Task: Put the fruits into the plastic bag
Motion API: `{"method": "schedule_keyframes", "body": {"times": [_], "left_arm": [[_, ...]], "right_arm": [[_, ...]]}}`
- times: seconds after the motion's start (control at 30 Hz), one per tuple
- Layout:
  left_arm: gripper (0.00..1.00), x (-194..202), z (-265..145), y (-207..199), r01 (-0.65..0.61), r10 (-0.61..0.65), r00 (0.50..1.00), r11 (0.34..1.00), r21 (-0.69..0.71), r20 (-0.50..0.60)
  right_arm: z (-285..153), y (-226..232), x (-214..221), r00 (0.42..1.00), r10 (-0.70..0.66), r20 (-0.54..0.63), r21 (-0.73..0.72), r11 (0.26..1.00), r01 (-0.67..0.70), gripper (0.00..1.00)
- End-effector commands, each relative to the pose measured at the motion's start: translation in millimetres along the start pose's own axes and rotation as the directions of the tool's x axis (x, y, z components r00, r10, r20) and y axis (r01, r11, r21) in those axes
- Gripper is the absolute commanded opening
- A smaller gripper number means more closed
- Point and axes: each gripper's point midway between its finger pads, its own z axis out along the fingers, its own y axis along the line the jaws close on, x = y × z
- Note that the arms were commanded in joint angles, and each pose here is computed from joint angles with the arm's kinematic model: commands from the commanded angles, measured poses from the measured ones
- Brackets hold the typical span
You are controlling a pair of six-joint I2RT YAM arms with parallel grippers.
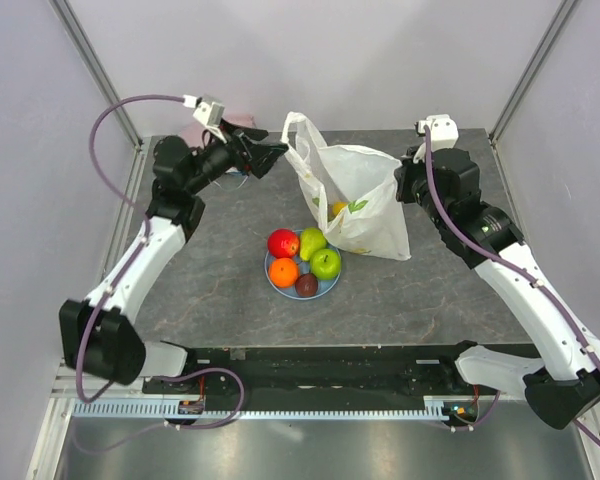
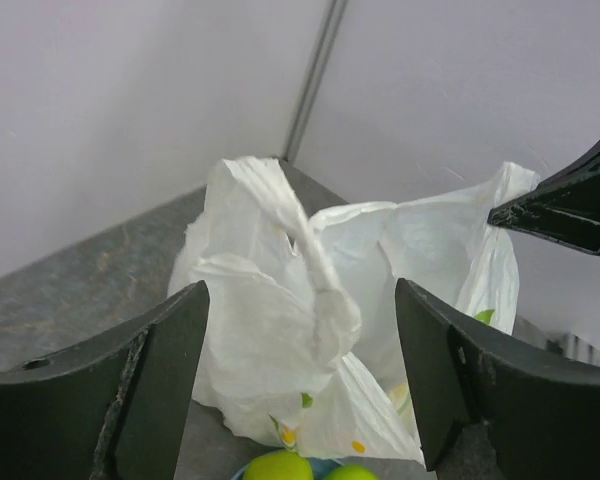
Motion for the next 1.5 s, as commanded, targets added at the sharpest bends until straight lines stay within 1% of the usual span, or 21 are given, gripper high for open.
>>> {"method": "schedule_keyframes", "body": {"times": [0.0,0.03,0.07,0.1,0.13,0.17,0.23,0.27,0.33,0.37,0.4,0.43,0.5,0.53,0.6,0.63,0.73,0.93,1.07,1.23,1.47], "left_arm": [[0.86,-47.4,-29.4,-3.3,-0.099,0.125,0.977,0.983,-0.152,0.17],[0.86,-47.0,-35.3,3.2,-0.099,0.134,0.978,0.974,-0.205,0.163],[0.86,-28.9,-41.2,10.7,-0.077,0.108,0.987,0.967,-0.241,0.118],[0.86,-33.1,-51.3,4.8,-0.088,0.125,0.983,0.963,-0.254,0.132],[0.87,-28.5,-57.1,6.3,-0.097,0.136,0.983,0.957,-0.273,0.127],[0.87,-12.8,-64.1,9.4,-0.094,0.128,0.986,0.953,-0.288,0.104],[0.87,-3.7,-77.6,2.9,-0.108,0.136,0.988,0.95,-0.294,0.077],[0.87,15.4,-83.6,5.7,-0.098,0.116,0.993,0.948,-0.302,0.04],[0.86,35.5,-97.4,2.2,-0.069,0.073,0.997,0.945,-0.319,0.0],[0.85,62.8,-104.1,6.1,-0.045,0.032,0.998,0.943,-0.33,-0.047],[0.83,77.2,-110.5,4.8,-0.031,0.006,0.997,0.941,-0.337,-0.076],[0.82,104.6,-115.8,5.4,-0.011,-0.034,0.992,0.938,-0.347,-0.124],[0.8,134.4,-123.2,7.6,0.002,-0.078,0.98,0.923,-0.385,-0.181],[0.8,154.9,-122.8,-0.5,0.008,-0.099,0.969,0.928,-0.373,-0.226],[0.8,175.6,-125.6,-0.7,-0.019,-0.106,0.955,0.911,-0.413,-0.278],[0.79,194.2,-121.4,-13.3,-0.034,-0.103,0.939,0.922,-0.387,-0.328],[0.79,224.0,-122.0,-15.7,-0.065,-0.119,0.902,0.912,-0.405,-0.414],[0.79,247.3,-126.3,-9.0,-0.059,-0.166,0.872,0.898,-0.435,-0.461],[0.79,266.1,-125.0,-10.6,-0.046,-0.193,0.839,0.906,-0.42,-0.509],[0.79,278.9,-120.9,-13.8,-0.039,-0.197,0.808,0.923,-0.384,-0.556],[0.8,292.5,-120.1,-16.8,-0.024,-0.207,0.787,0.931,-0.364,-0.582]], "right_arm": [[-1.3,4.0,-20.2,0.998,0.027,0.051,-0.018,0.999,-0.026,0.0],[-0.3,4.4,-19.3,0.998,0.027,0.048,-0.02,0.999,-0.026,0.0],[-0.3,5.3,-19.5,0.998,0.027,0.049,-0.023,0.999,-0.026,0.0],[0.1,5.3,-20.0,0.998,0.03,0.051,-0.024,0.999,-0.028,0.0],[0.6,5.9,-20.2,0.998,0.027,0.052,-0.027,0.999,-0.026,0.0],[0.6,6.2,-20.2,0.998,0.027,0.052,-0.029,0.999,-0.026,0.0],[1.5,6.8,-20.3,0.998,0.024,0.051,-0.033,0.999,-0.023,0.0],[1.7,7.2,-19.5,0.999,0.022,0.049,-0.036,0.999,-0.021,0.0],[0.9,7.0,-19.2,0.998,0.026,0.05,-0.038,0.999,-0.024,0.0],[1.7,7.4,-16.8,0.999,0.026,0.045,-0.04,0.999,-0.025,0.0],[1.7,8.0,-16.5,0.999,0.03,0.046,-0.043,0.999,-0.028,0.0],[1.9,8.6,-16.1,0.998,0.031,0.045,-0.046,0.999,-0.029,0.0],[3.2,10.2,-13.9,0.999,0.035,0.04,-0.053,0.998,-0.033,0.0],[4.0,11.0,-12.0,0.999,0.035,0.035,-0.057,0.998,-0.033,0.0],[6.2,12.4,-9.8,0.999,0.038,0.027,-0.063,0.997,-0.036,0.0],[6.7,12.4,-7.4,0.999,0.037,0.021,-0.063,0.997,-0.035,0.0],[7.0,12.0,-5.2,0.999,0.04,0.017,-0.061,0.997,-0.039,0.0],[3.2,11.0,-4.8,0.999,0.046,0.022,-0.062,0.997,-0.045,0.0],[2.7,10.3,-3.7,0.998,0.054,0.019,-0.062,0.997,-0.052,0.0],[4.2,10.0,0.1,0.999,0.051,0.01,-0.06,0.997,-0.051,0.0],[5.9,10.4,1.9,0.999,0.051,0.006,-0.062,0.997,-0.05,0.0]]}}
